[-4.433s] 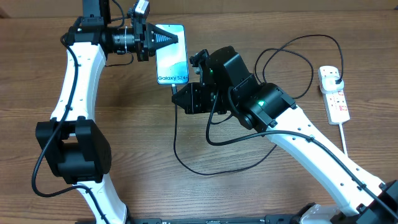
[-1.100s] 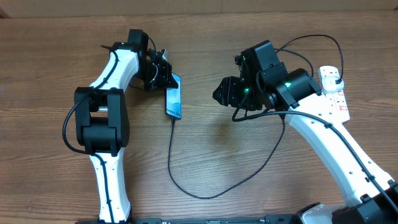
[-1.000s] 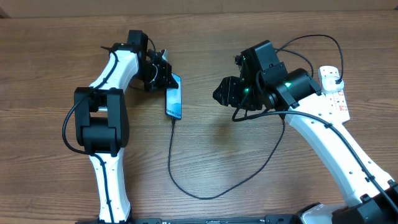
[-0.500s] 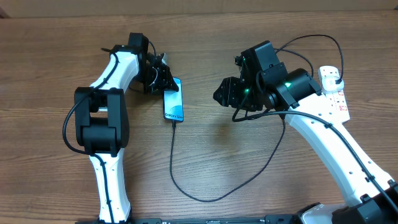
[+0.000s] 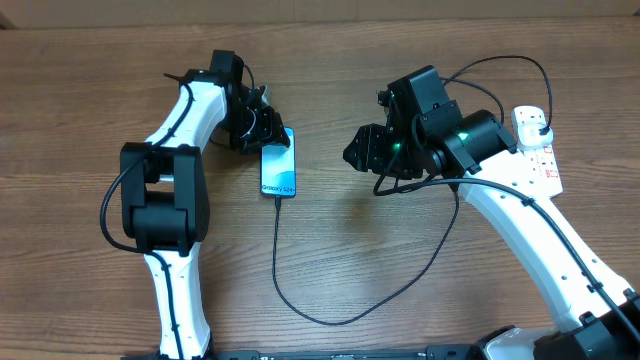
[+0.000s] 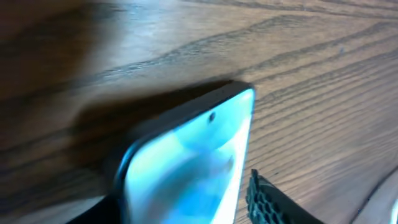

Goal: Plug charger to phone and switch on socket
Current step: 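Lower the phone flat onto the table with the left gripper and release, then raise the left arm away and move the right gripper toward the power strip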

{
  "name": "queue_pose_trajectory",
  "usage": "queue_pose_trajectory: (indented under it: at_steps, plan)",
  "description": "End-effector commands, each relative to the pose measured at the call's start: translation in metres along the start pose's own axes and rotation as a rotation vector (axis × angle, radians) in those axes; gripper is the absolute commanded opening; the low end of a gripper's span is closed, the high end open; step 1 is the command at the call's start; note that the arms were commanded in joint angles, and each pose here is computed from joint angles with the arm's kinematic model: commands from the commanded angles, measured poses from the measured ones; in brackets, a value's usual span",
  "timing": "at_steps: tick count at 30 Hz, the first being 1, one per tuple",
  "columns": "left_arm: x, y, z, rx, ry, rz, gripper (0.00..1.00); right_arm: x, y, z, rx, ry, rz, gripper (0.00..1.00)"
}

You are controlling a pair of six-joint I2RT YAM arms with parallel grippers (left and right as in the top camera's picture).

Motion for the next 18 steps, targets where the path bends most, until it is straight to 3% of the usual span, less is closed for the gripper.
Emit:
queue_pose_trajectory:
  at_steps: [1,11,18]
  plan:
    - [-0.018,0.044,0.017,0.045,0.079,-0.228,0.58,0.002,0.002,-0.002,0.008,-0.01,-0.001,0.52]
    - [-0.008,0.052,0.015,0.023,0.075,-0.298,0.61,0.003,0.0,-0.004,0.039,-0.016,0.003,0.52]
    - [0.085,0.018,-0.017,-0.044,-0.109,-0.31,0.66,0.026,-0.029,-0.034,-0.045,-0.084,0.037,0.47]
Point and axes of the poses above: each gripper's point midway between its finger pads, its own x axis back along the fingers, its own y axis along the line the jaws close on, z = x × y, the point moved 4 cm from there along x, back along the fingers, and after that the axes turned 11 degrees about -x, right-handed, at the moved point
